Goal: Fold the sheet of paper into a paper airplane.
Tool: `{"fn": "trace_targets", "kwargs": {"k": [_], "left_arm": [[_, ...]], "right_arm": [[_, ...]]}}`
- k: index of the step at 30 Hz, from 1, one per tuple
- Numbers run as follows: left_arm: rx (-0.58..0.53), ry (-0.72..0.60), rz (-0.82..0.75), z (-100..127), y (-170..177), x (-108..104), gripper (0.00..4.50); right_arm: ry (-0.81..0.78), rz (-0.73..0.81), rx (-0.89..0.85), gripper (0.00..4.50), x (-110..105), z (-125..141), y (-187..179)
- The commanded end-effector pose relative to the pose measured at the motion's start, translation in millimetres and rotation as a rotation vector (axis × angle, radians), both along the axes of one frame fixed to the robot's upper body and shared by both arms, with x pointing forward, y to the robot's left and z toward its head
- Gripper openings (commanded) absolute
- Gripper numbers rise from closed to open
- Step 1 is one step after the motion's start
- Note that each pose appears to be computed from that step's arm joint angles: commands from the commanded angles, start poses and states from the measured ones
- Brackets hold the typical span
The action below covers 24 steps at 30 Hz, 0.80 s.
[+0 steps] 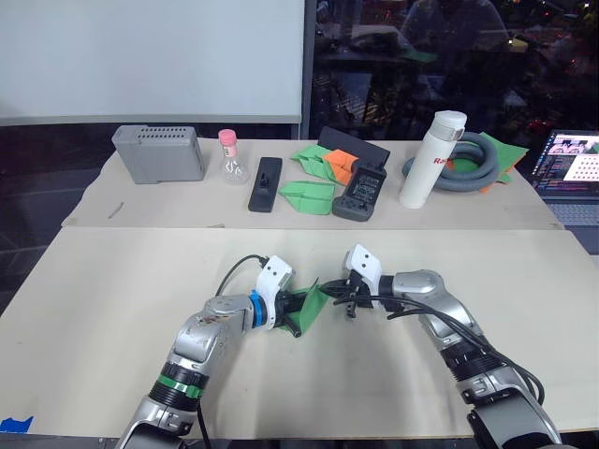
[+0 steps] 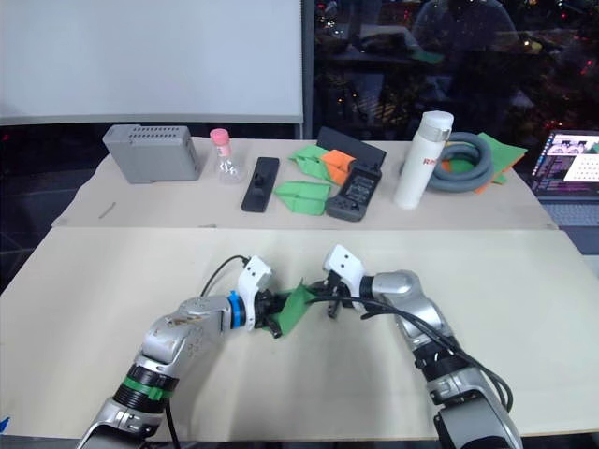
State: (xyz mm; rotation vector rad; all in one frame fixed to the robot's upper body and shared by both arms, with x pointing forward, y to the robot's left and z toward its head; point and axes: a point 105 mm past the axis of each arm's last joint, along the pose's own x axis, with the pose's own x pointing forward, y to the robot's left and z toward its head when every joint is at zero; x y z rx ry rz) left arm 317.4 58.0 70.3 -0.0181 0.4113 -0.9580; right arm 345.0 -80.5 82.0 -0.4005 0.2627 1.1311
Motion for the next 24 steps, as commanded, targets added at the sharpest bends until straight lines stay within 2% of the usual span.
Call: {"fn": "trace_targets", "kwargs": {"k": [1,6,9,12,15,21,24], "left_arm": [[0.065,-0.04,0.091,6.9,25.2,10.7,0.03],[0.093,-0.069,0.152,19.3,52.5,17.0,0.03],[0.03,-0.117,0.182,44.1,62.0,23.2,0.03],[-0.058,-0.164,0.144,68.9,52.6,24.2,0.03],[-0.091,-0.176,0.072,78.0,37.1,18.4,0.03],[0.0,-0.122,-0.04,55.9,7.2,4.4,0.03],[0.078,-0.099,-0.095,35.4,2.0,-4.9,0.03]], "right_arm": [[0.009,-0.007,-0.03,0.0,0.9,-8.7,-2.0],[0.017,0.004,-0.037,0.0,-1.9,-12.7,-1.2],[0.027,0.022,-0.039,0.0,-7.3,-15.8,0.4],[0.039,0.033,-0.048,0.0,-12.0,-20.3,1.1],[0.044,0.034,-0.046,0.0,-14.0,-22.0,2.6],[0.047,0.016,-0.039,0.0,-15.4,-22.0,1.8],[0.049,0.005,-0.042,0.0,-17.8,-22.6,-2.3]]}}
